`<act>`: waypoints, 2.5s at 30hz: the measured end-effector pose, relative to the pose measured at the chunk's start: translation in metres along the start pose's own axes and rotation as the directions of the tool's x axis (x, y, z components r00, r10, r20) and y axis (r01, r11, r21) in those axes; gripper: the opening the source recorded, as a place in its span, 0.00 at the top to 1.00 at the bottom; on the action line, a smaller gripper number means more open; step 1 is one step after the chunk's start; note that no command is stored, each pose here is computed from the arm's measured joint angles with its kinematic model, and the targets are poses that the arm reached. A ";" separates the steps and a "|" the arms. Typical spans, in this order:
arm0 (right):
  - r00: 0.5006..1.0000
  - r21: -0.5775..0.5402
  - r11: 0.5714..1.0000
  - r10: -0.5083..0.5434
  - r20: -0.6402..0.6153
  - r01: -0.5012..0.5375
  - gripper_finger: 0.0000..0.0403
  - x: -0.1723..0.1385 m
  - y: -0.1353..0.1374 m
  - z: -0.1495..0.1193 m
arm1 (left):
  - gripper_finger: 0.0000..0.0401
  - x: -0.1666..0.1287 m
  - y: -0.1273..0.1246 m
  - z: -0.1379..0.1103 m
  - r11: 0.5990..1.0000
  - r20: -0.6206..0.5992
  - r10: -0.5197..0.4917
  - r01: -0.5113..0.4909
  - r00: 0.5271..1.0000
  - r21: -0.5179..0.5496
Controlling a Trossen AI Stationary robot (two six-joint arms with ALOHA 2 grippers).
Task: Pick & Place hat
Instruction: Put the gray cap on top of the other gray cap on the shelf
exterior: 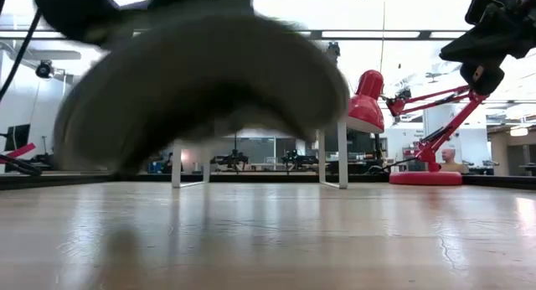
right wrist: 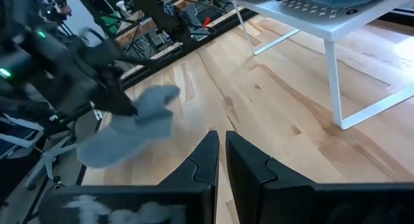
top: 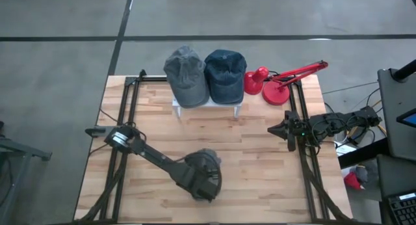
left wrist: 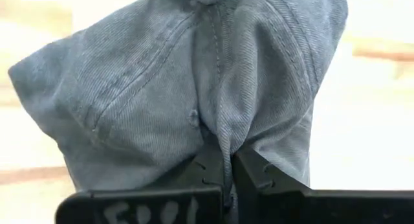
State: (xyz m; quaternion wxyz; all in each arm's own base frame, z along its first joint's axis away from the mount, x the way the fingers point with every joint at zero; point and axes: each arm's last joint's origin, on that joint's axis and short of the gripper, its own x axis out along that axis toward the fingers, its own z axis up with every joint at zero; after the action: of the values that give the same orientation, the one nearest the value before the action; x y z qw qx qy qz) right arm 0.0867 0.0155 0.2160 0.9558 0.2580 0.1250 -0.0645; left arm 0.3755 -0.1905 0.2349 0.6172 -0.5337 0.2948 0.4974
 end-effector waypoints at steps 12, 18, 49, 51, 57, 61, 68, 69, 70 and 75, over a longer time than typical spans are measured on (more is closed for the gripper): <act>1.000 0.000 1.000 0.000 0.000 0.000 0.93 0.000 0.000 0.000 | 0.99 -0.102 -0.028 0.049 0.970 0.243 -0.218 0.183 0.945 0.159; 1.000 0.000 1.000 -0.001 0.000 0.001 0.93 0.000 0.000 0.000 | 0.99 -0.135 -0.036 0.077 0.929 0.378 -0.339 0.244 0.861 0.278; 1.000 0.010 1.000 -0.007 0.005 0.007 0.93 0.000 0.000 0.000 | 0.99 -0.135 -0.044 0.335 0.963 0.672 -0.028 -0.161 0.740 0.217; 1.000 0.012 1.000 -0.007 0.005 0.007 0.93 0.000 0.000 0.000 | 0.99 -0.130 -0.043 0.345 0.962 0.663 -0.002 -0.180 0.748 0.207; 1.000 0.012 1.000 -0.007 0.005 0.007 0.93 0.000 0.000 0.000 | 0.99 -0.112 -0.046 0.355 0.955 0.615 0.032 -0.205 0.788 0.214; 1.000 0.012 1.000 -0.009 0.006 0.009 0.93 0.000 0.000 0.000 | 0.99 -0.099 -0.052 0.354 0.947 0.600 0.049 -0.228 0.799 0.227; 1.000 0.012 1.000 -0.009 0.007 0.009 0.93 0.000 0.000 0.000 | 0.99 -0.080 -0.058 0.355 0.951 0.577 0.079 -0.235 0.813 0.201; 1.000 0.013 1.000 -0.009 0.007 0.009 0.93 0.000 0.000 0.000 | 0.99 -0.080 -0.058 0.355 0.953 0.577 0.079 -0.231 0.813 0.196; 1.000 0.013 1.000 -0.009 0.007 0.009 0.93 0.000 0.000 0.000 | 0.99 -0.080 -0.059 0.355 0.954 0.581 0.076 -0.228 0.810 0.193; 1.000 0.022 1.000 -0.008 0.007 0.008 0.93 0.000 0.000 0.000 | 0.99 -0.098 -0.061 0.350 0.962 0.627 0.004 -0.174 0.779 0.210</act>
State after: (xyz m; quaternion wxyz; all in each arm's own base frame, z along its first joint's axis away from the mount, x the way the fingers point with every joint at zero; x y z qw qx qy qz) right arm 0.0868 0.0152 0.2161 0.9531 0.2678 0.1220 -0.0706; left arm 0.3410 0.1169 0.4348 0.7188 -0.2412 0.1618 0.6316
